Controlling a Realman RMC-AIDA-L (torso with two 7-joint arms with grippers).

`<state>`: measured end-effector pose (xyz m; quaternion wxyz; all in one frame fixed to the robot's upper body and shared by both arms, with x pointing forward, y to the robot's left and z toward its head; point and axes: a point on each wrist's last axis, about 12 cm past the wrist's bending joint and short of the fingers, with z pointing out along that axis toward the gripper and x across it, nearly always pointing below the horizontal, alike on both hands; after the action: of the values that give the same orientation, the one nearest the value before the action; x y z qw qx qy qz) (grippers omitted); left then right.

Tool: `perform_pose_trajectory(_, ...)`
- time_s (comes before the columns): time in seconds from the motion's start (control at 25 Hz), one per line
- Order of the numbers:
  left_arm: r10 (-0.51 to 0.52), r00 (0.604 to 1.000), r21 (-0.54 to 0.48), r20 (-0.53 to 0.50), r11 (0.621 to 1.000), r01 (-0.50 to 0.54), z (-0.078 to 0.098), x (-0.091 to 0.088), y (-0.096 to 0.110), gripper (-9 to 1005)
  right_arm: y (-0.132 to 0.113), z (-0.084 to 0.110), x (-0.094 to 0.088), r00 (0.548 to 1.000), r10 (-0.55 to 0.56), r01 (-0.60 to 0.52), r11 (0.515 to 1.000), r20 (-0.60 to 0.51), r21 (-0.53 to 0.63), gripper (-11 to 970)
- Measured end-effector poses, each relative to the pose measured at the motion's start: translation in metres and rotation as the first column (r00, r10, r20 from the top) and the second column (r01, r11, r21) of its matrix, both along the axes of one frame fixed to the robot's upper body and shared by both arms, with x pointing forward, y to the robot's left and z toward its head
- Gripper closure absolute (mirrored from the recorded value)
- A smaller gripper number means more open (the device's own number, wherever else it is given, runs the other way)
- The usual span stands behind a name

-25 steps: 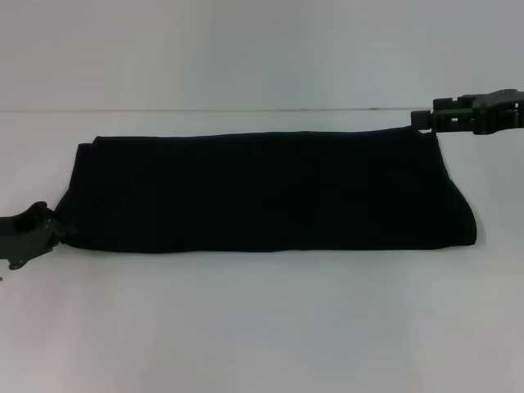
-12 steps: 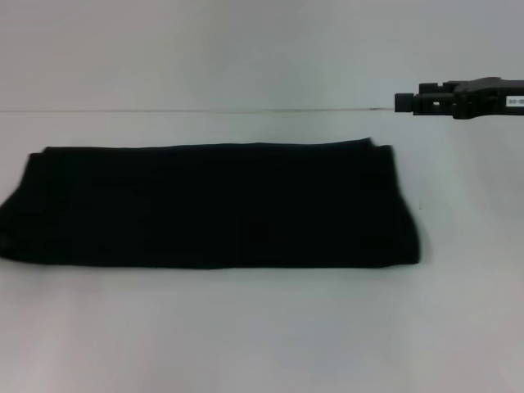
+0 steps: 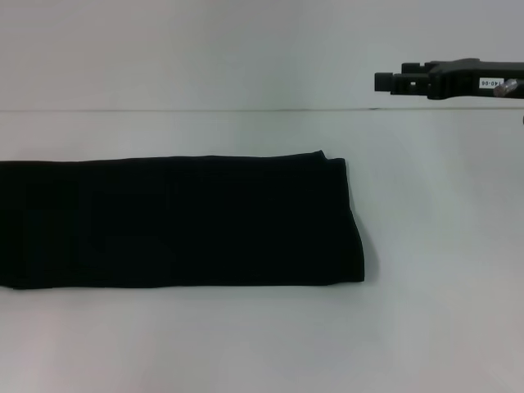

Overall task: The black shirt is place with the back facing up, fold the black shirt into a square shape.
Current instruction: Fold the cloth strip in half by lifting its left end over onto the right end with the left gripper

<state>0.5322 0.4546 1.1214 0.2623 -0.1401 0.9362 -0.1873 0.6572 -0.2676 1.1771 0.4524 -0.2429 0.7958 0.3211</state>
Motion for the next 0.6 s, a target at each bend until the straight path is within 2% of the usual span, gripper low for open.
perform_pose_trajectory(0.2,-0.096,0.994,-0.127,0.057,0.987,0.102,0.018,0.016,-0.023,887,-0.006,0.003,0.004,0.997,-0.046,0.046,0.999,0.057,0.011,215)
perform_pose_trajectory(0.32,-0.187,0.973,-0.234,0.135,0.948,0.215,0.04,0.037,-0.052,880,-0.019,0.005,0.006,0.99,-0.108,0.107,0.994,0.095,0.016,214)
perform_pose_trajectory(0.4,-0.268,0.944,-0.291,0.192,0.903,0.315,0.057,0.055,-0.082,875,-0.029,0.008,0.007,0.983,-0.14,0.138,0.99,0.12,0.023,214)
perform_pose_trajectory(0.52,-0.395,0.883,-0.346,0.255,0.815,0.465,0.072,0.077,-0.138,868,-0.045,0.011,0.001,0.977,-0.161,0.157,0.987,0.143,0.036,214)
perform_pose_trajectory(0.6,-0.486,0.825,-0.379,0.29,0.733,0.565,0.073,0.089,-0.194,863,-0.056,0.012,-0.005,0.975,-0.167,0.162,0.986,0.147,0.042,214)
